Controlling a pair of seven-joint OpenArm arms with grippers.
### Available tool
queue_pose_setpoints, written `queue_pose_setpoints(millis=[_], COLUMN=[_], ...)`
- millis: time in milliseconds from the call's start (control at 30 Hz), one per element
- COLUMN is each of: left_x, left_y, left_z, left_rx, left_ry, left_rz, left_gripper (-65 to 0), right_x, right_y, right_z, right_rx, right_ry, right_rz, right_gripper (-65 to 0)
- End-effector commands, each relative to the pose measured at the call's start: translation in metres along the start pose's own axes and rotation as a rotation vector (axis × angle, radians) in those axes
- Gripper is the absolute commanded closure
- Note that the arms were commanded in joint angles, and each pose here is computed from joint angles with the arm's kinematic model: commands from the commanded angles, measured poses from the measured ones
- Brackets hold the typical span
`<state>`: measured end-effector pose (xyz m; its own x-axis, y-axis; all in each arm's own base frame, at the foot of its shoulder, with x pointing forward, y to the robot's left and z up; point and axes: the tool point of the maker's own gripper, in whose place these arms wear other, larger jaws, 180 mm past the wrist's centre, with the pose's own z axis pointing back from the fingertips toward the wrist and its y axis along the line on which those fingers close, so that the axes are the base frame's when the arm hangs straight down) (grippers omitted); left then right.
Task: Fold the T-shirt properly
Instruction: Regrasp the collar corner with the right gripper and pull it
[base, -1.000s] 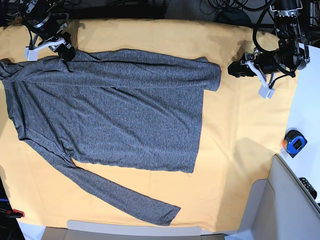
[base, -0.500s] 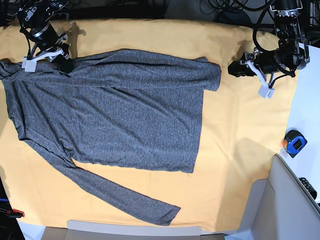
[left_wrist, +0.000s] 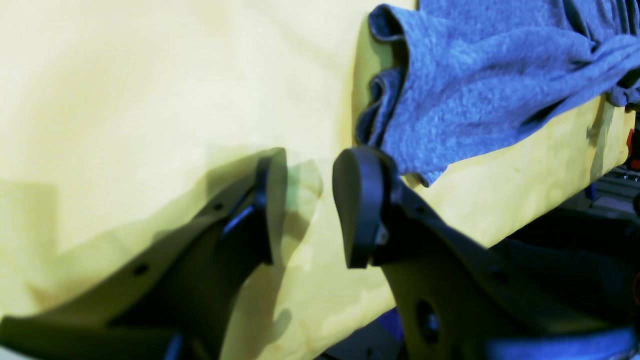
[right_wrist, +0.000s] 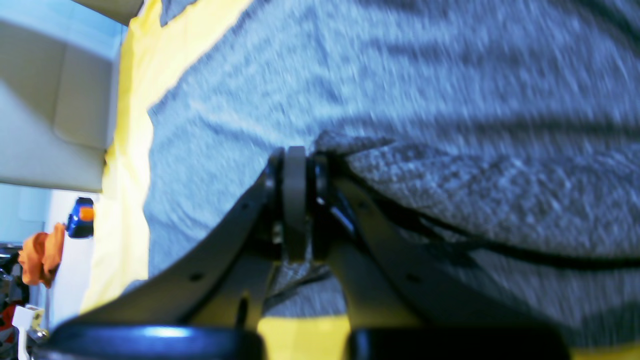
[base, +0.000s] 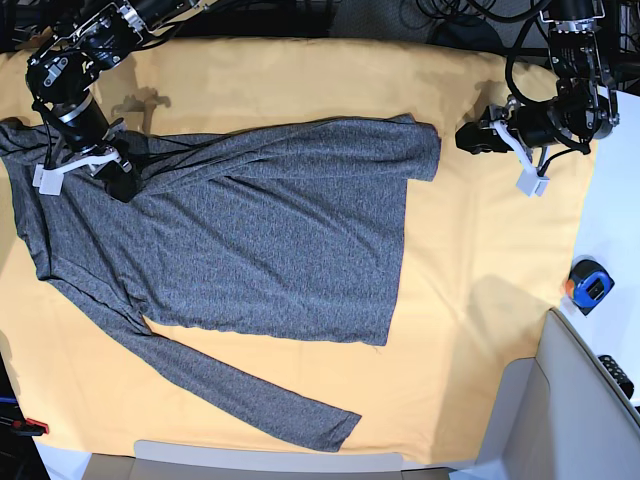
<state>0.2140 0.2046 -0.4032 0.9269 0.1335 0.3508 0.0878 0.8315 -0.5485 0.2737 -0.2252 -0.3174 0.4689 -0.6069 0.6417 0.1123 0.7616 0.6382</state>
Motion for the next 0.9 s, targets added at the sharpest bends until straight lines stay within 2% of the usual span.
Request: queue_pose_setpoints(millis=[0, 133, 300, 433, 533, 733, 867], left_x=[0.01, 0.01, 0.01, 0.01, 0.01, 0.009, 0.009], left_y=[-0.001, -0.001, -0.001, -0.002, -0.002, -0.001, -0.002], left_z=[0.005, 0.005, 0.005, 0.005, 0.005, 0.005, 0.005], left_rx=[0.0, -0.001, -0.001, -0.001, -0.001, -0.001, -0.001], left_ry=[-0.027, -0.026, -0.026, -0.024, -0.024, -0.023, -0.024], left_rz=[-0.022, -0.022, -0.022, -0.023, -0.023, -0.022, -0.025], left_gripper=[-19.6, -19.6, -19.6, -19.6, -19.6, -19.6, -19.6], right_x=[0.014, 0.005, -0.017, -0.027, -0.027, -0.022, -0.015], right_y=[0.007, 0.006, 0.001, 0.001, 0.002, 0.009, 0.009], right_z=[-0.005, -0.031, -0.06, -0.068, -0.068, -0.062, -0.046], right_rx=[0.031, 0.086, 0.11, 0.127, 0.129, 0.196, 0.23], right_ry=[-0.042, -0.012, 0.071, 0.097, 0.098, 0.048, -0.002], right_rz=[0.006, -0.09, -0.188, -0.227, -0.227, -0.267, -0.275], right_gripper=[0.0, 0.0, 0.0, -0.2, -7.5, -30.7, -40.0])
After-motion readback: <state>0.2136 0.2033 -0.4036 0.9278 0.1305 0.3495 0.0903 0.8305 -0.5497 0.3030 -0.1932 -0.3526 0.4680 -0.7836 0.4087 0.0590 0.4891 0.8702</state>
